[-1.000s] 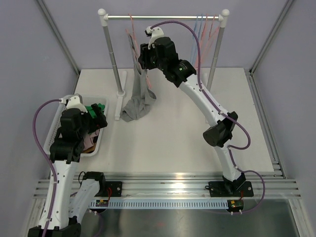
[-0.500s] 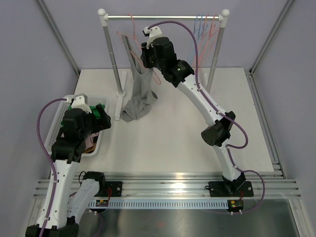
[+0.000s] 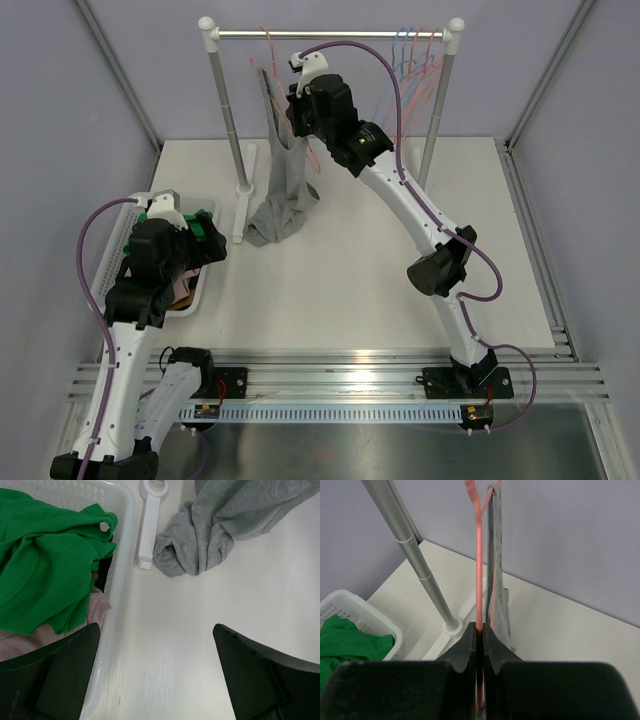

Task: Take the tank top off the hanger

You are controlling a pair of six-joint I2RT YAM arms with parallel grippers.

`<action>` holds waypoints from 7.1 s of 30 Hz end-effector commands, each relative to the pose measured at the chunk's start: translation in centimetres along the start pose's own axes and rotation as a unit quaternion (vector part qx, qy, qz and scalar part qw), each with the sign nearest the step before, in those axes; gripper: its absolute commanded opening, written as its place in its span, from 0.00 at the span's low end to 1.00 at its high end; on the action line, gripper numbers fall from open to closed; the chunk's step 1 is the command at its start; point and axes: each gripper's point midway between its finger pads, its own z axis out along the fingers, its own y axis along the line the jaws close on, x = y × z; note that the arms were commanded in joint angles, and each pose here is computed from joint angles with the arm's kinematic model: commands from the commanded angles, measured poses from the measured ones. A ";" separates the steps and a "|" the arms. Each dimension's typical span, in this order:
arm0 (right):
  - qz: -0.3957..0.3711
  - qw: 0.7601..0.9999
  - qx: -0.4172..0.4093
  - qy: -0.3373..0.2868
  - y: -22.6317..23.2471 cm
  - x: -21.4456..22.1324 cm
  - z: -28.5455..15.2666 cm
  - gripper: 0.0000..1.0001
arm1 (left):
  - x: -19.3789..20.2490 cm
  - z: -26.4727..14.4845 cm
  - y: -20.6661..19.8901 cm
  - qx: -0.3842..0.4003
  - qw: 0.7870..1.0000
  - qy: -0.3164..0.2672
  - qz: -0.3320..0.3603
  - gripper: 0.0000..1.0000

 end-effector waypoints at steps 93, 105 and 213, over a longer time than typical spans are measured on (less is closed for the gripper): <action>0.130 0.951 -0.278 0.048 2.8 10.7 -46.7 0.00 | -6.2 -1.2 -15.3 0.044 0.988 -0.150 -0.012 0.00; 0.064 0.916 -0.366 -0.151 4.2 5.6 -50.0 0.00 | 1.1 -2.3 -21.0 0.278 0.959 -0.006 0.050 0.00; 0.213 0.962 0.094 -0.140 -14.4 -5.8 -15.5 0.00 | 9.3 -6.6 -10.5 0.130 0.971 0.049 0.192 0.99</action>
